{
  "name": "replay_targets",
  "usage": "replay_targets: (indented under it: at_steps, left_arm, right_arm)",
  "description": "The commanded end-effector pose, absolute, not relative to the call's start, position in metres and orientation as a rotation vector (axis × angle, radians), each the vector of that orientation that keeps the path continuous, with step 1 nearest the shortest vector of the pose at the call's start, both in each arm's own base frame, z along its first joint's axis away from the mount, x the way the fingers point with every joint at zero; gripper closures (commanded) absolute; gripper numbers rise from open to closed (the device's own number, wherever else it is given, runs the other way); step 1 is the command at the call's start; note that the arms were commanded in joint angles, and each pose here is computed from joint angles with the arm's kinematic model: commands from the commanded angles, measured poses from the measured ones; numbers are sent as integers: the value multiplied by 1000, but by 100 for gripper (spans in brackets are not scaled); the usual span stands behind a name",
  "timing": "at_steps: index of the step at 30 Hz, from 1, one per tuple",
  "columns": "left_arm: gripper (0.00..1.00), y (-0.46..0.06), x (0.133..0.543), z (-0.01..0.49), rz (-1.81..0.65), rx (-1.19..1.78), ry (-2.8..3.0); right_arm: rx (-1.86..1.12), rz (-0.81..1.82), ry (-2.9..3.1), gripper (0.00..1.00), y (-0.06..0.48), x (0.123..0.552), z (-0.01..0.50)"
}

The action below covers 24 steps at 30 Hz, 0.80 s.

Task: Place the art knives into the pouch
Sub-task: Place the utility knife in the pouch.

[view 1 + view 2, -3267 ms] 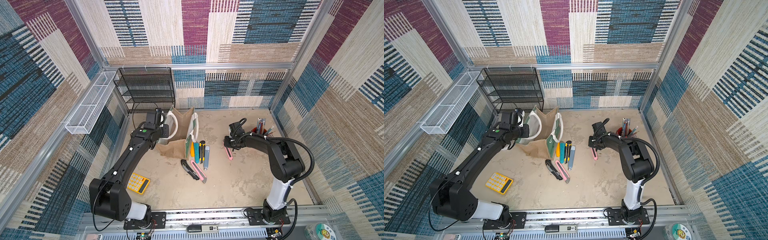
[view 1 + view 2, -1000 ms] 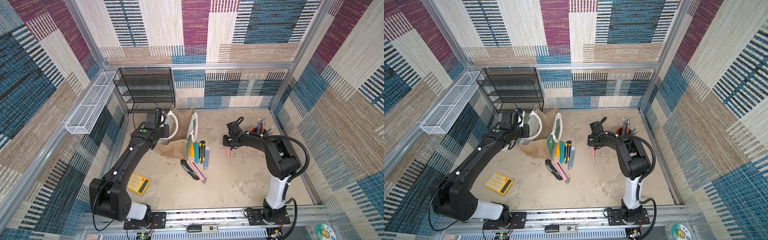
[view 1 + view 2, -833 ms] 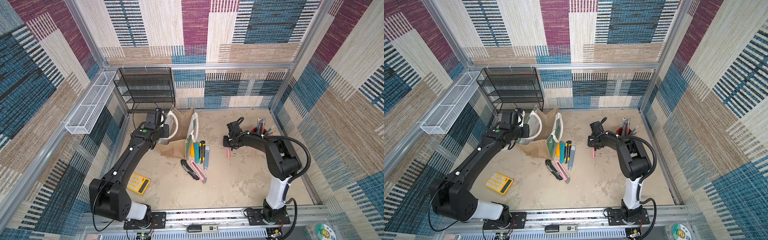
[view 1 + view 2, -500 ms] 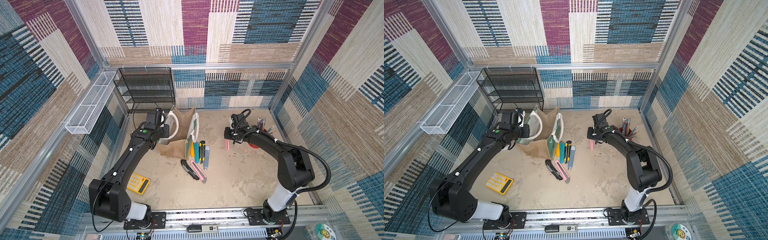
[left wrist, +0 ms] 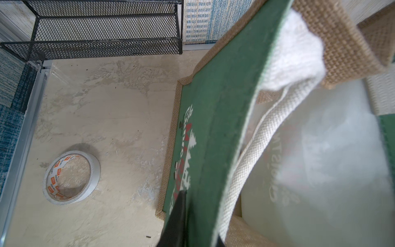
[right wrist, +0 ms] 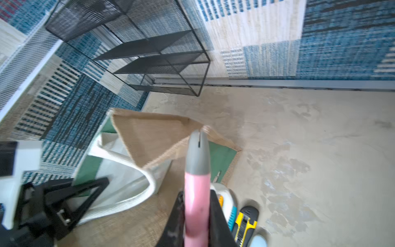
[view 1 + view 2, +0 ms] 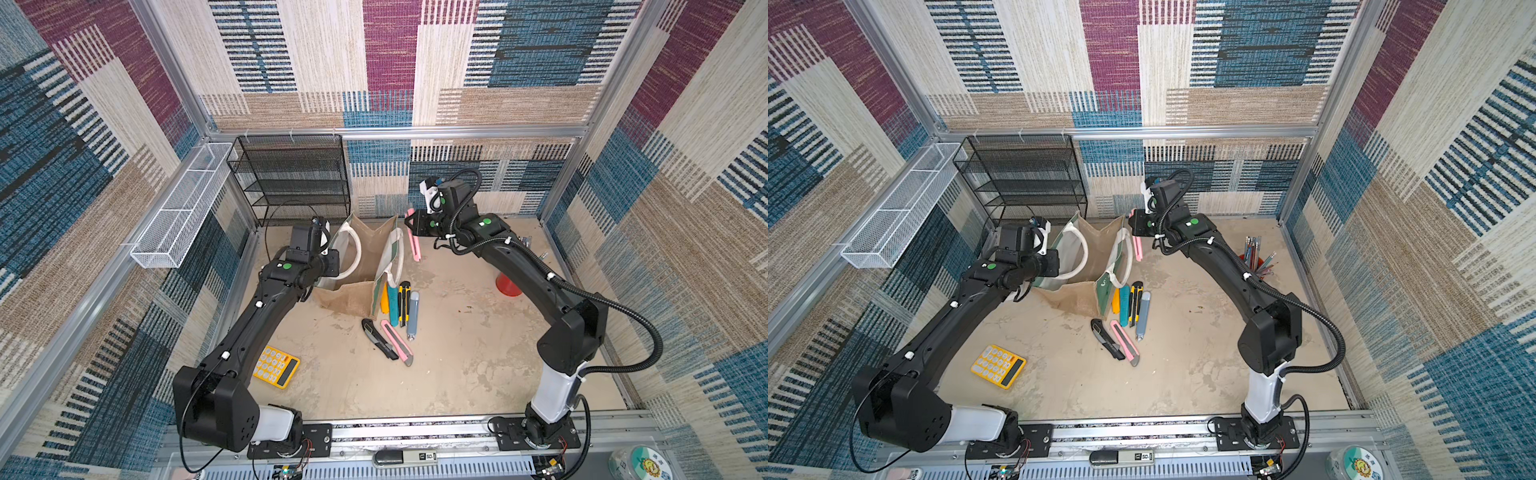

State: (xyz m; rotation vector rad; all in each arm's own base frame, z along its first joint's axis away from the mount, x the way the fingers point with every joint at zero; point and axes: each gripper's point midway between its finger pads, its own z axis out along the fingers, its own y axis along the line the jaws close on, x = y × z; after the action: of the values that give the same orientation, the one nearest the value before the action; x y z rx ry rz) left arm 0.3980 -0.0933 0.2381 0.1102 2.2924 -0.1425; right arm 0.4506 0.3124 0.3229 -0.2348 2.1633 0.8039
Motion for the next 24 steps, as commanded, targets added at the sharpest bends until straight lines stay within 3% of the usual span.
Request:
replay_targets:
  at_steps: [1,8,19,22,24]
  left_arm:
    - [100,-95,403,249,-168,90,2245]
    - [100,-95,404,249,-163,89,2239]
    - [100,-96,400,258,-183,77,2239]
    - [100,-98,400,260,-198,78,2237]
    - [100,-98,401,260,-196,77,2239]
  right_arm:
    - [-322,882,2136,100,341,437,342]
    - [-401,952,2096,100,389,434,351]
    - [-494,960,2124,100,422,442,306]
    - [-533,993,2111,93,427,433,294]
    - [-531,990,2121,81,426,432,289]
